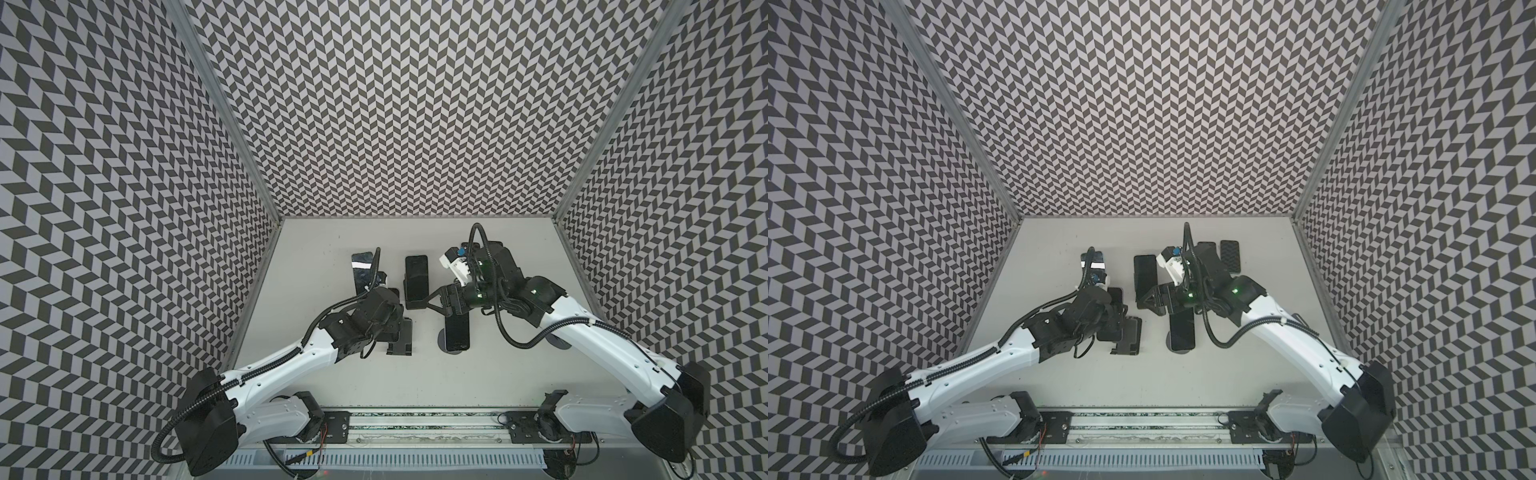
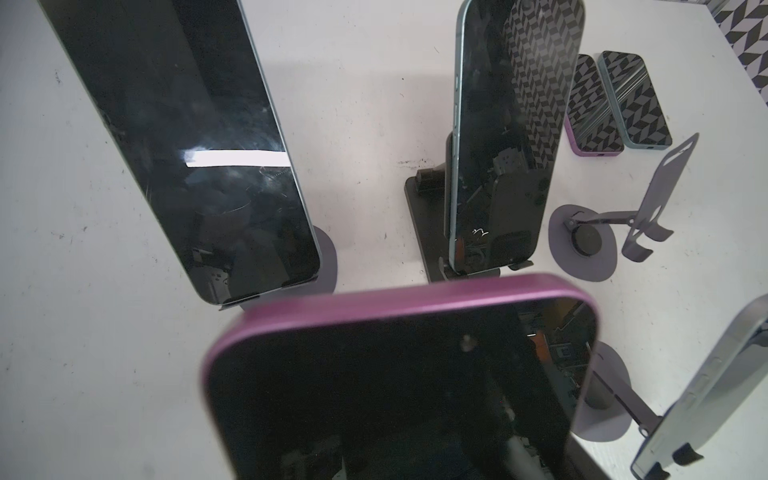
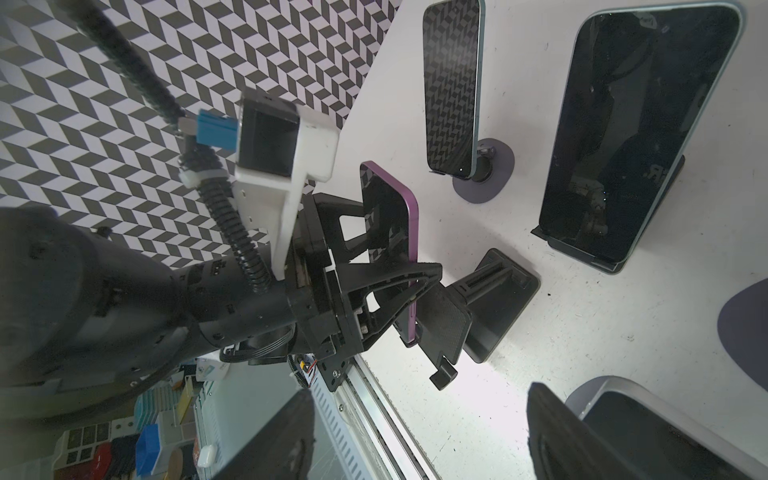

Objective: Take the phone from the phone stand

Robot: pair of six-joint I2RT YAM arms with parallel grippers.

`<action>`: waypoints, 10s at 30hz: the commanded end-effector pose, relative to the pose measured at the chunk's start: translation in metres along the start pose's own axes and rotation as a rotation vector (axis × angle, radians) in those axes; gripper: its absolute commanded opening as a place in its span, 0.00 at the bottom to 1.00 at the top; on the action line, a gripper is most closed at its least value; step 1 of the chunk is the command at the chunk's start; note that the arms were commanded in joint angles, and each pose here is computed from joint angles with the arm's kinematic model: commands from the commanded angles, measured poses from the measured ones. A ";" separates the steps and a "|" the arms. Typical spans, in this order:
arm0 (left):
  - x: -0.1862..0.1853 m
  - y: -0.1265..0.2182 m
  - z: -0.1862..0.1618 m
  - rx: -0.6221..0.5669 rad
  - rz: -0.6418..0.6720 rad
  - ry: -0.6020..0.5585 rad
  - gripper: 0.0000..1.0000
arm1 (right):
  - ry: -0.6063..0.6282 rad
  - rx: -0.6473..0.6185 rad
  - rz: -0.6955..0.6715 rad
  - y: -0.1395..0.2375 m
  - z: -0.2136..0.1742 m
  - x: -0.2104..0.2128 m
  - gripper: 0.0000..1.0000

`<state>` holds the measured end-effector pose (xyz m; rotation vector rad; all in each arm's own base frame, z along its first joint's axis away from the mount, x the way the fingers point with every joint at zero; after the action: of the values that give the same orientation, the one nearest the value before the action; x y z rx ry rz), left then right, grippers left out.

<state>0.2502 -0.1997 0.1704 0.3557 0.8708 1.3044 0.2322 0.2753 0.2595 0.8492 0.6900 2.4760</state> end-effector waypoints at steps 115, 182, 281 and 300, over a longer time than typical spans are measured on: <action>0.294 -0.129 0.215 0.025 0.293 -0.079 0.67 | 0.235 -0.082 0.045 -0.123 0.131 0.045 0.77; 0.382 -0.220 0.229 0.219 0.350 -0.044 0.76 | 0.169 0.025 0.003 -0.189 0.120 0.021 0.75; -0.015 0.041 -0.015 0.100 -0.123 0.074 0.92 | -0.034 -0.313 -0.201 0.000 0.037 0.014 0.88; -0.017 0.018 -0.047 0.140 -0.026 0.009 0.93 | -0.059 -0.307 -0.289 0.015 0.006 -0.004 0.88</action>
<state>0.1989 -0.2234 0.1585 0.4723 0.9763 1.1806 0.2318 0.2656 0.2585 0.6664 0.4431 2.2161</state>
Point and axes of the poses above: each gripper's point midway between its finger pads, its own y axis back along the fingers, its own x axis along the line the jaws close on, z = x × y, the point moved 2 cm from there along y, back along the fingers, and after that the axes turned 14 degrees about y, right-handed, at the moved point
